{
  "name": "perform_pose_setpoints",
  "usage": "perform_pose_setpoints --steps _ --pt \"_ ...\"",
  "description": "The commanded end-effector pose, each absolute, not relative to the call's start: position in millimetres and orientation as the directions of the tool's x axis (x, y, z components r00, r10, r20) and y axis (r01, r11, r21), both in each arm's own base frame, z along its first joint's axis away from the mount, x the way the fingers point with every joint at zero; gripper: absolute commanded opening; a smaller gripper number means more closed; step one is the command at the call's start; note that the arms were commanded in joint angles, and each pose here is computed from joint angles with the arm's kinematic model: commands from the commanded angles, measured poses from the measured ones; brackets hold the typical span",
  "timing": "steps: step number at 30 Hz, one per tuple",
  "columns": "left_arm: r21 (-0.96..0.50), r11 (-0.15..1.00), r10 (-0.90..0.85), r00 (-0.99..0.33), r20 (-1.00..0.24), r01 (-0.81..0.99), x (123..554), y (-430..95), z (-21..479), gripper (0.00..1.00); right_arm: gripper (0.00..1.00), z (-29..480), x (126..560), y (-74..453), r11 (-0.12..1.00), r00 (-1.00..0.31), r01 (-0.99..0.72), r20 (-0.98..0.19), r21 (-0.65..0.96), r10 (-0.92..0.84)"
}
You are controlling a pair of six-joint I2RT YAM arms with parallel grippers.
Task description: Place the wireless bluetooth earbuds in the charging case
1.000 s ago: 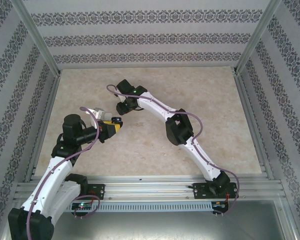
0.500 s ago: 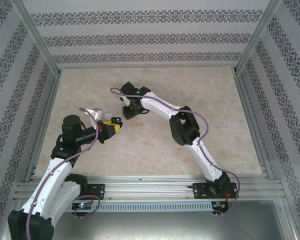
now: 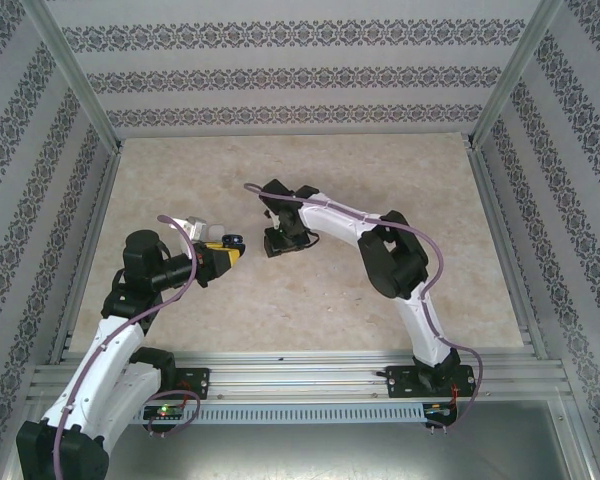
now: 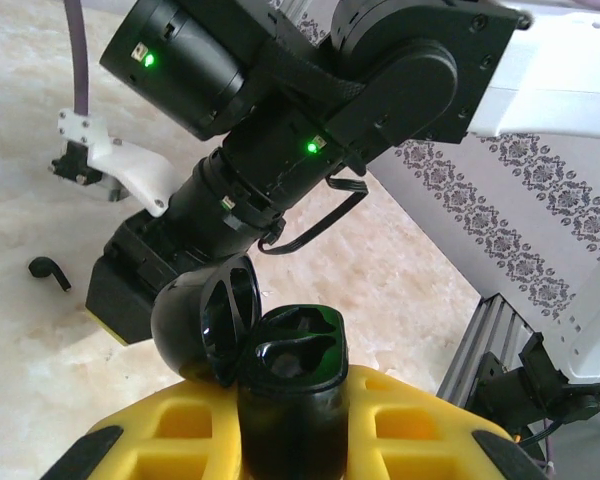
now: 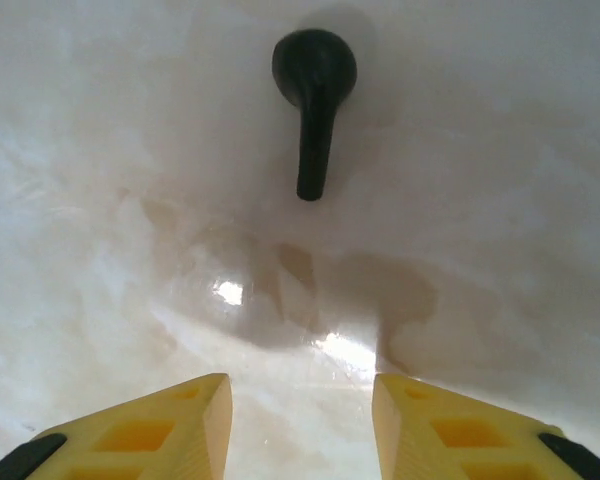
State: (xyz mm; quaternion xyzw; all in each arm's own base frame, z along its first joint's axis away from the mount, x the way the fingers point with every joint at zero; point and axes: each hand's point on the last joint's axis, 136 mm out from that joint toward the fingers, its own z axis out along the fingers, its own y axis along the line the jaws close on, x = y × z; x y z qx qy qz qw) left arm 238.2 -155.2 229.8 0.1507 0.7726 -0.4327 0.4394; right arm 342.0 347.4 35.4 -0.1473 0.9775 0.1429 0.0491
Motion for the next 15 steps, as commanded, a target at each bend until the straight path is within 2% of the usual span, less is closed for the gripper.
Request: perform_pose_setpoints --steps 1,9,15 --pt "-0.519 0.566 -0.162 -0.532 -0.831 0.641 239 -154 240 0.0 0.43 52 360 353 0.931 -0.977 -0.182 -0.165 0.317 -0.135" --pt "-0.517 0.562 -0.155 -0.532 -0.833 0.646 236 -155 241 0.0 0.43 61 401 356 0.94 -0.975 -0.167 -0.19 0.297 -0.114" --pt "-0.515 0.562 -0.15 -0.533 -0.833 0.647 235 -155 239 0.0 0.41 51 409 358 0.945 -0.98 -0.159 -0.163 0.286 -0.116"
